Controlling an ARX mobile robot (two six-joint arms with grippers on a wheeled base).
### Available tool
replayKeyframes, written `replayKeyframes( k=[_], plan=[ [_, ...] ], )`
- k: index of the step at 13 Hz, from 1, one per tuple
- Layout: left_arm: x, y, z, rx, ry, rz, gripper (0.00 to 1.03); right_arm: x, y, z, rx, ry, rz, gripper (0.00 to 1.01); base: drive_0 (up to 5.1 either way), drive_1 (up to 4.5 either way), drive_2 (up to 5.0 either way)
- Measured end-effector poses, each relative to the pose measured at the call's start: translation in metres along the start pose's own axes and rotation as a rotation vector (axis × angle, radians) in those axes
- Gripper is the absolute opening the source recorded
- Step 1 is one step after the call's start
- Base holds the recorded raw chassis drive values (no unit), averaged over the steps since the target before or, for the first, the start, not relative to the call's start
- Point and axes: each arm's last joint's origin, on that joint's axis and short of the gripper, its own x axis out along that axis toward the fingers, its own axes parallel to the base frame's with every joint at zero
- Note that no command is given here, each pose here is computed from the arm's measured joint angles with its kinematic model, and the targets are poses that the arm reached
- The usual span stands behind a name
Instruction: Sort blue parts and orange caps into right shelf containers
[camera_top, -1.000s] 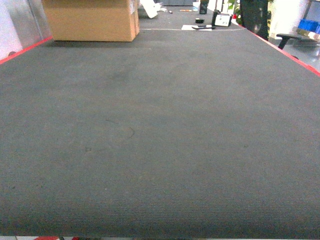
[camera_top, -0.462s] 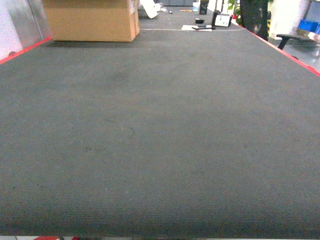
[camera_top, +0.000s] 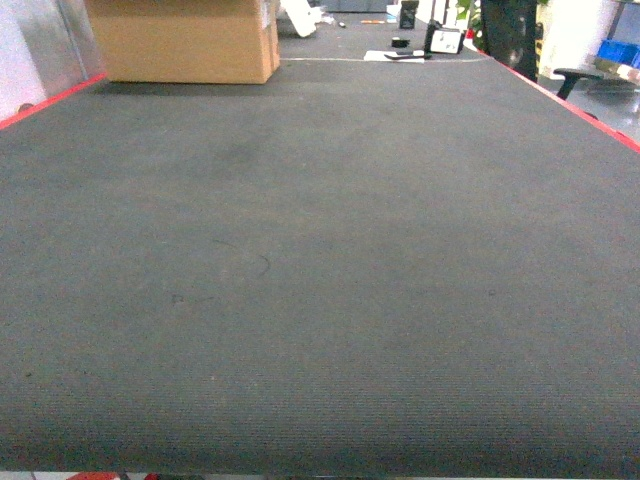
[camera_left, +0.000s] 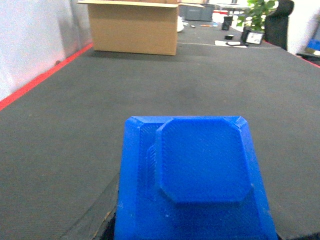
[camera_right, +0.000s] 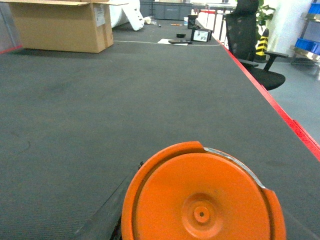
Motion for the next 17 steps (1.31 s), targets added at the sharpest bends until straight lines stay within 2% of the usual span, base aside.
replayKeyframes(
  k=[1, 2, 8, 10, 11, 12, 13, 17],
  plan=[
    [-0.009, -0.001, -0.008, 0.001, -0.016, -0.011, 0.44, -0.011, -0.009, -0.006, 0.004, -0.015, 0.001, 0.45, 0.0, 0.00, 0.0],
    [-0.012, -0.001, -0.007, 0.001, -0.019, -0.012, 0.44, -0.013, -0.009, -0.011, 0.005, -0.017, 0.001, 0.45, 0.0, 0.00, 0.0],
    [-0.021, -0.001, -0.007, 0.001, -0.026, -0.013, 0.44, -0.025, -0.009, -0.010, 0.005, -0.030, 0.001, 0.45, 0.0, 0.00, 0.0],
    [-0.031, 0.000, -0.014, 0.001, 0.022, -0.011, 0.44, -0.028, -0.009, -0.010, 0.005, -0.030, 0.000, 0.45, 0.0, 0.00, 0.0],
    [-0.032, 0.000, -0.008, 0.001, -0.036, -0.013, 0.44, -0.029, -0.009, -0.011, 0.005, -0.020, 0.001, 0.45, 0.0, 0.00, 0.0],
    [-0.032, 0.000, -0.011, 0.002, -0.008, -0.013, 0.44, -0.034, -0.009, -0.016, 0.005, 0.022, 0.004, 0.45, 0.0, 0.00, 0.0],
    [-0.032, 0.000, -0.012, 0.002, -0.004, -0.011, 0.44, -0.039, -0.009, -0.012, 0.007, -0.029, 0.002, 0.45, 0.0, 0.00, 0.0],
    [-0.032, 0.000, -0.011, 0.002, -0.010, -0.013, 0.44, -0.039, -0.009, -0.013, 0.008, -0.019, 0.001, 0.45, 0.0, 0.00, 0.0]
  ],
)
